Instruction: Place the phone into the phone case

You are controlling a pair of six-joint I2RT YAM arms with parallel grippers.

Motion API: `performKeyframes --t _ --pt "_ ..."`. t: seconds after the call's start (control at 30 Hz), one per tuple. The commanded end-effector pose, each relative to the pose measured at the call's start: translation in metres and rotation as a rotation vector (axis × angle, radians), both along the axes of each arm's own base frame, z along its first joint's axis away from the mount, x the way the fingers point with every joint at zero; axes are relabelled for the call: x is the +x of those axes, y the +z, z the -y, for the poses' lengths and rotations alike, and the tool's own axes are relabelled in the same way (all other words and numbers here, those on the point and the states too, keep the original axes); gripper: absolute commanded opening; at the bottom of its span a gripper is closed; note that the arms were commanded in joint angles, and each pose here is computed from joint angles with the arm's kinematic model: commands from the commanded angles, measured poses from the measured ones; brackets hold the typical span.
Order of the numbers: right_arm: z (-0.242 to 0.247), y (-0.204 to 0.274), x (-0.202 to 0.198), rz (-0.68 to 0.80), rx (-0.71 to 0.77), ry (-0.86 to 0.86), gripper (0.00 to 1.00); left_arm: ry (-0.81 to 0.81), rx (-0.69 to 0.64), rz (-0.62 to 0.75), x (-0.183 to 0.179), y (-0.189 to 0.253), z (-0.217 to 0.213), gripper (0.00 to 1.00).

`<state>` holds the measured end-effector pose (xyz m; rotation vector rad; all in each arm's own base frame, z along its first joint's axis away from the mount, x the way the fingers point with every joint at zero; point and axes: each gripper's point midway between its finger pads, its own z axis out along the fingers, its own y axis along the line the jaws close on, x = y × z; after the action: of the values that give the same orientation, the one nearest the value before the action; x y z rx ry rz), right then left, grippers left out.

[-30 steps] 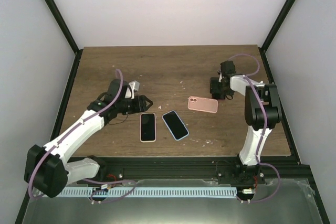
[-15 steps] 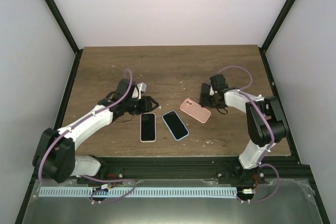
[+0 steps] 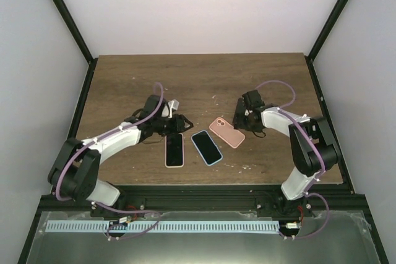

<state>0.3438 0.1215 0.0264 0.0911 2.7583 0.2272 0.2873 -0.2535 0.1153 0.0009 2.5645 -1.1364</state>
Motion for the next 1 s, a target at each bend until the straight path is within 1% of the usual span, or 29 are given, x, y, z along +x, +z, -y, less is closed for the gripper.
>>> performKeyframes --t 0.0,0.13,0.27,0.43,0.57,0.7,0.8,0.87,0.97 --pt "0.003 -0.010 -0.018 -0.087 -0.027 -0.038 0.70 -0.047 -0.089 -0.014 0.007 0.002 0.028 0.52" --pt "-0.012 -0.009 -0.043 -0.110 0.066 0.014 0.66 -0.068 -0.131 -0.046 0.011 -0.008 0.044 0.50" --pt "-0.022 -0.013 -0.063 -0.125 0.143 0.043 0.61 -0.096 -0.141 -0.064 0.013 -0.015 0.061 0.49" --pt "-0.034 -0.018 -0.073 -0.132 0.184 0.088 0.57 -0.142 -0.193 -0.084 0.006 -0.015 0.085 0.48" --pt "-0.044 -0.016 -0.079 -0.126 0.213 0.126 0.55 -0.190 -0.159 -0.078 -0.005 -0.017 0.102 0.49" --pt "-0.060 -0.016 -0.086 -0.146 0.247 0.168 0.53 -0.180 -0.158 -0.077 -0.007 -0.018 0.102 0.49" --pt "-0.062 -0.016 -0.088 -0.152 0.257 0.162 0.52 -0.173 -0.135 -0.066 -0.006 -0.017 0.098 0.49" --pt "-0.060 -0.009 -0.085 -0.127 0.251 0.148 0.52 -0.165 -0.122 -0.056 -0.007 -0.015 0.094 0.49" --pt "-0.055 0.006 -0.073 -0.076 0.219 0.117 0.57 -0.153 -0.103 -0.035 -0.007 -0.013 0.087 0.52"
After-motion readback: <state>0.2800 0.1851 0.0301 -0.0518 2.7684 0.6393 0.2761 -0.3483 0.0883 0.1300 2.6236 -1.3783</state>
